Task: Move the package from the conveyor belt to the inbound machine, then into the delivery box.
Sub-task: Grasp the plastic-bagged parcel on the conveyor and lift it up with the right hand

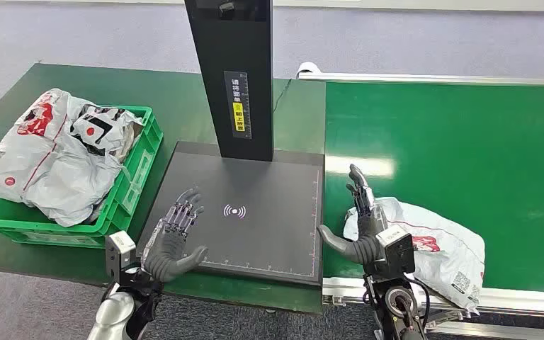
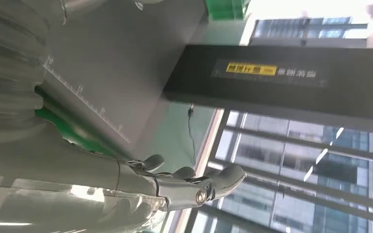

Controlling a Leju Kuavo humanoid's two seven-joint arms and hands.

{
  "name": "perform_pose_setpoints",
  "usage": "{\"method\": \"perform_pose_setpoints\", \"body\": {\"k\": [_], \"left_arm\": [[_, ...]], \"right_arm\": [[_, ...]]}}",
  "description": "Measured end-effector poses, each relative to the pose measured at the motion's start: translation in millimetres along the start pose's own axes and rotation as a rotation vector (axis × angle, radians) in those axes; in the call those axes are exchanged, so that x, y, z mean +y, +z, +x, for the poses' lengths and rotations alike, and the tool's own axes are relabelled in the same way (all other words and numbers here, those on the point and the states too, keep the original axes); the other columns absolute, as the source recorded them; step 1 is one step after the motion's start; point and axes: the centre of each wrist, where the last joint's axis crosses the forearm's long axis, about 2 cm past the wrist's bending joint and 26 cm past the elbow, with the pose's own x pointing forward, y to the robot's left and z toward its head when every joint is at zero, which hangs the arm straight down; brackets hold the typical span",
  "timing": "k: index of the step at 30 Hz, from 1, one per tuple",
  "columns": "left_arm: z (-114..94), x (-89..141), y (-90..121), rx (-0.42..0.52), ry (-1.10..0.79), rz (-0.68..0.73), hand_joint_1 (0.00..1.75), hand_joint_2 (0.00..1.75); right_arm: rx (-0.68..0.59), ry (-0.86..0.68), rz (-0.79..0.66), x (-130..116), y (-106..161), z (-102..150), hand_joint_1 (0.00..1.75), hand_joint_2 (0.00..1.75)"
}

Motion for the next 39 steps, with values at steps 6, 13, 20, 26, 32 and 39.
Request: {"method": "perform_pose_setpoints", "body": {"k": [6,13,20,26,32,39], "left_arm": [[1.9,-1.1,3.2,-0.003,-0.006,0.002,0.0,1.75],[4.8,-0.8,3.7,-0.008,-0.012,0.001,0.0,1.75],[4.7,-0.9,4.4,-0.007,-0.012,0.002,0.0,1.75],[4.5,-1.0,4.7,-0.007,-0.011,0.002,0.0,1.75],[4.5,-1.0,4.8,-0.006,-0.011,0.002,0.0,1.75],[4.2,-1.6,6.9,0.009,-0.016,0.004,0.0,1.75]], "right_arm": [[0.058,0.34,-0.124,-15.5,-4.0,8.1,0.0,1.75],[0.075,0.459,-0.172,-34.6,-9.5,16.1,0.0,1.75],[0.076,0.468,-0.176,-37.8,-9.2,16.3,0.0,1.75],[0.077,0.469,-0.179,-38.8,-8.9,16.2,0.0,1.75],[0.091,0.499,-0.187,-40.1,-8.7,16.4,0.0,1.75],[0.306,0.883,-0.215,-63.7,-9.5,16.9,0.0,1.75]]}}
